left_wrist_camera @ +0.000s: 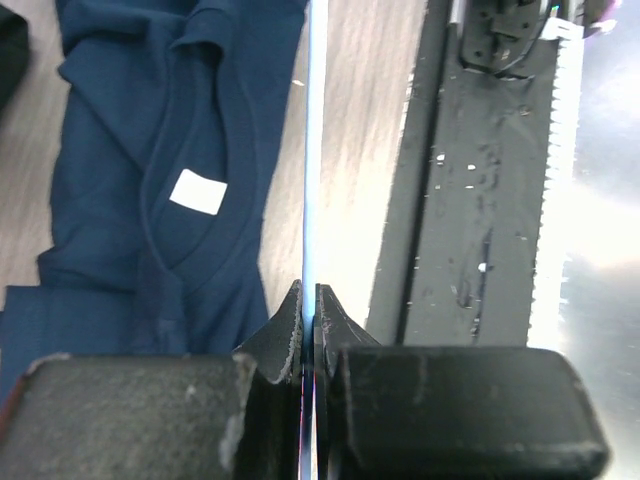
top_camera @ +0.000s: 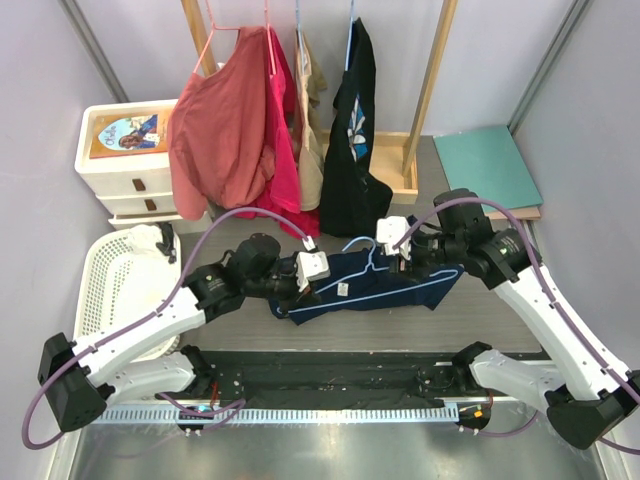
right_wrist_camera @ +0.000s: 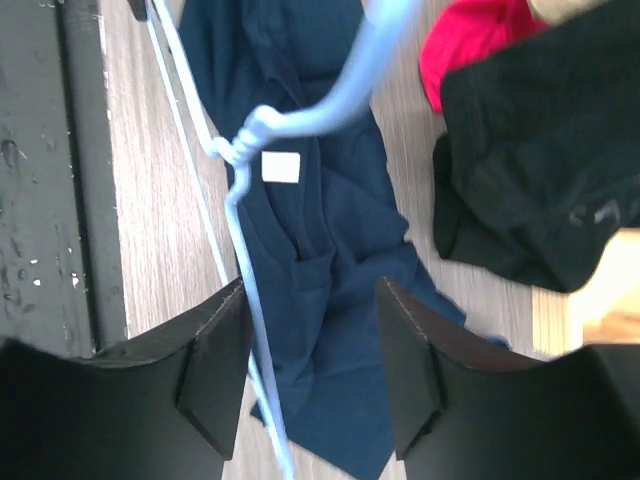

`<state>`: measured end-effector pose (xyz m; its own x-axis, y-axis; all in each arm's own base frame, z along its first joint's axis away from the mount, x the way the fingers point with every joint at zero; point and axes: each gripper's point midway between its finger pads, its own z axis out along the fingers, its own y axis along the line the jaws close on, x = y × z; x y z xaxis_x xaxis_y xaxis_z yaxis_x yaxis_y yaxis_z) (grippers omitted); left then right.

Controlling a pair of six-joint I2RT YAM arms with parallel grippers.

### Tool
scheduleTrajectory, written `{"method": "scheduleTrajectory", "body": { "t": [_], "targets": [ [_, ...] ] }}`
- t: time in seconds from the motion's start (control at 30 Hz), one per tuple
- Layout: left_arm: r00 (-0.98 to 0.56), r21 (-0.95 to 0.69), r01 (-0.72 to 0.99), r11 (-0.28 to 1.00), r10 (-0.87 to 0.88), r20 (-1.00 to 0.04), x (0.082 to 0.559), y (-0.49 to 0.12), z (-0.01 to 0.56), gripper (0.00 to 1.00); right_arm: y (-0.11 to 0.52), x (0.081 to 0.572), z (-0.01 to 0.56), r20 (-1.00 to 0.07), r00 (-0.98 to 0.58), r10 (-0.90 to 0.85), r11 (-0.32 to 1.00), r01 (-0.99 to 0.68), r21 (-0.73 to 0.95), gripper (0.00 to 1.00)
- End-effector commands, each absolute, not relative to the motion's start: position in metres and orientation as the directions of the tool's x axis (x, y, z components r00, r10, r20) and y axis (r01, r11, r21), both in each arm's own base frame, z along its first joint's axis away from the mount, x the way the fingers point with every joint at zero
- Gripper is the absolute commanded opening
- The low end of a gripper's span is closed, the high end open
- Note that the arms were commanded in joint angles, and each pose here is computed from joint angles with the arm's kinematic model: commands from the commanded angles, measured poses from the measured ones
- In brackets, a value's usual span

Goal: Place the t-shirt on the hanger

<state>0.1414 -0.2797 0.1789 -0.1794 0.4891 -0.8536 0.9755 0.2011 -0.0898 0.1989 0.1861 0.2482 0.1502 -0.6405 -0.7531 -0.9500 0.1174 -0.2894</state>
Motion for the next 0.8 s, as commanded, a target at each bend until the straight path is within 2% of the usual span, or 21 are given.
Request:
{"method": "scheduleTrajectory", "body": {
  "t": [0.0, 0.1, 0.2, 0.23, 0.3, 0.33, 0.37, 0.47, 0.5, 0.77],
  "targets": [
    [-0.186, -0.128, 0.978, 0.165, 0.413, -0.891, 0.139, -0.288, 0.209, 0.0, 0.205, 0.195, 0.261, -0.795, 0.241, -0.556, 0.042, -0.948, -0.317, 0.51],
    [-0.208, -0.147, 0.973, 0.179, 0.401, -0.892, 0.142, -0.29, 0.212, 0.0, 0.208, 0.193, 0.256, -0.806, 0.226, -0.548, 0.032, -0.957, -0.289, 0.41],
    [-0.245, -0.17, 0.961, 0.216, 0.392, -0.887, 0.147, -0.289, 0.211, 0.0, 0.204, 0.195, 0.249, -0.792, 0.188, -0.58, 0.054, -0.962, -0.268, 0.01],
    [-0.264, -0.157, 0.947, 0.282, 0.397, -0.879, 0.157, -0.286, 0.208, 0.08, 0.2, 0.194, 0.247, -0.783, 0.182, -0.594, 0.059, -0.962, -0.268, 0.01],
    [-0.307, -0.166, 0.921, 0.353, 0.393, -0.867, 0.17, -0.276, 0.203, 0.29, 0.184, 0.195, 0.245, -0.742, 0.196, -0.641, 0.089, -0.942, -0.325, 0.01],
    [-0.337, -0.151, 0.885, 0.44, 0.383, -0.86, 0.187, -0.264, 0.199, 0.42, 0.177, 0.195, 0.236, -0.721, 0.194, -0.665, 0.095, -0.936, -0.34, 0.01],
    [-0.349, -0.138, 0.864, 0.484, 0.378, -0.858, 0.197, -0.256, 0.196, 0.48, 0.165, 0.199, 0.233, -0.688, 0.186, -0.701, 0.121, -0.92, -0.372, 0.01],
    [-0.364, -0.055, 0.787, 0.615, 0.39, -0.846, 0.227, -0.229, 0.181, 0.53, 0.144, 0.189, 0.23, -0.646, 0.162, -0.746, 0.145, -0.907, -0.395, 0.01],
    [-0.345, -0.029, 0.798, 0.602, 0.417, -0.841, 0.228, -0.227, 0.175, 0.55, 0.135, 0.185, 0.227, -0.625, 0.134, -0.769, 0.157, -0.909, -0.387, 0.01],
    [-0.099, 0.117, 0.94, 0.32, 0.586, -0.805, 0.207, -0.248, 0.142, 0.63, 0.109, 0.185, 0.208, -0.553, 0.065, -0.83, 0.213, -0.881, -0.422, 0.01]
  ]
}}
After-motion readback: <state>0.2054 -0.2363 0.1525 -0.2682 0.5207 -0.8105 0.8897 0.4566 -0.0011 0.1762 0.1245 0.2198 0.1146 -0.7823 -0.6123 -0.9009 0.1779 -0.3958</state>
